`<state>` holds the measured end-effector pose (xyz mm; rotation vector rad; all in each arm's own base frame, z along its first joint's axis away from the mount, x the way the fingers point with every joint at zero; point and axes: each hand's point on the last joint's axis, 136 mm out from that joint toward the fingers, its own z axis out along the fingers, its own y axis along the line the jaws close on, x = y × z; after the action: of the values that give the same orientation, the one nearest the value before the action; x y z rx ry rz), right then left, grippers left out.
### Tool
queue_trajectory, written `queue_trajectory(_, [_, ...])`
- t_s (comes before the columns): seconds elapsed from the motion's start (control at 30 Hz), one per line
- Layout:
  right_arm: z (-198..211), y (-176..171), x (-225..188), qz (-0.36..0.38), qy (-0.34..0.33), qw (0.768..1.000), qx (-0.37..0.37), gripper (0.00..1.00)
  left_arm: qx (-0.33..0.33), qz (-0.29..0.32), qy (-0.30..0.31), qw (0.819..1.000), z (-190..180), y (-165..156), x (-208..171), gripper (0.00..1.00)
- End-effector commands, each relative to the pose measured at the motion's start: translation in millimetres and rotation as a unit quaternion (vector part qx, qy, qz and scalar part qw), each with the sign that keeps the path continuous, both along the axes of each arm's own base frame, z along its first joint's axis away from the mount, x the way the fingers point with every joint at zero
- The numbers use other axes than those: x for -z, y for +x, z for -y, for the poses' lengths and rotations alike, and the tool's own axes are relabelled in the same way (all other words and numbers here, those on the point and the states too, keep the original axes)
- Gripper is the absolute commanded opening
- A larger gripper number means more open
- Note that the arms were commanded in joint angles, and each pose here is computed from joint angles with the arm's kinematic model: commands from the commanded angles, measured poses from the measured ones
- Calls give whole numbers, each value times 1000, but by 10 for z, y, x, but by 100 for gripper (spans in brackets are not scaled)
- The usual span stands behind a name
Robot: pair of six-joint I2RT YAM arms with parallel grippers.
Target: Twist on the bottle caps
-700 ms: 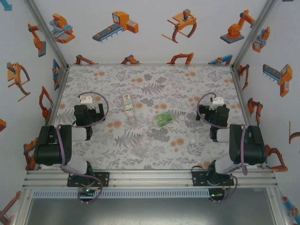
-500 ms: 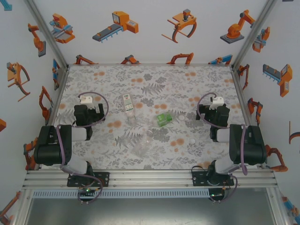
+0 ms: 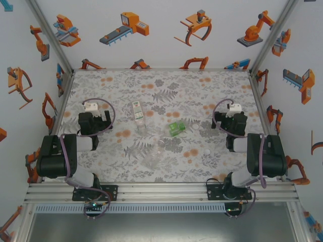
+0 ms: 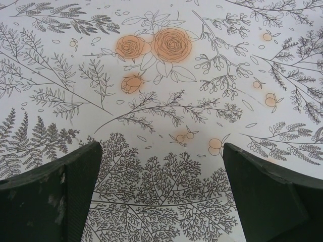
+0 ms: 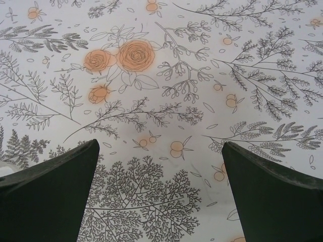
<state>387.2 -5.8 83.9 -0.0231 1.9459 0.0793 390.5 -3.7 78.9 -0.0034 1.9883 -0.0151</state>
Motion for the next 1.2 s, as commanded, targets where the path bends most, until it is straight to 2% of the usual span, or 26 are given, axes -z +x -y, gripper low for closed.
queue_trajectory(0.0, [60,74,-54,6,6,1000,16,99,2,16,-11,1000,8,78,-99,97])
queue_trajectory(0.23, [50,72,-60,6,5,1000,12,99,2,17,-10,1000,11,75,-103,97])
queue_trajectory(0.3, [14,65,-88,8,3,1000,2,99,22,19,-9,1000,78,68,-125,97])
queue_trajectory(0.47, [-18,28,-308,11,-1,1000,-5,99,19,27,3,999,102,22,-252,97])
queue_trajectory(0.73, [-214,-167,-537,-39,-1,998,-50,96,33,-23,20,999,218,-137,-537,97])
queue_trajectory(0.83, [-326,-299,-555,-62,6,996,-70,94,43,-34,-3,998,307,-202,-680,97])
queue_trajectory(1.07, [-799,-612,-587,-107,10,978,-178,92,46,-91,-60,993,414,-393,-905,97])
queue_trajectory(1.17, [-1115,-762,-620,-127,-19,956,-263,92,60,-139,-76,986,484,-505,-987,97])
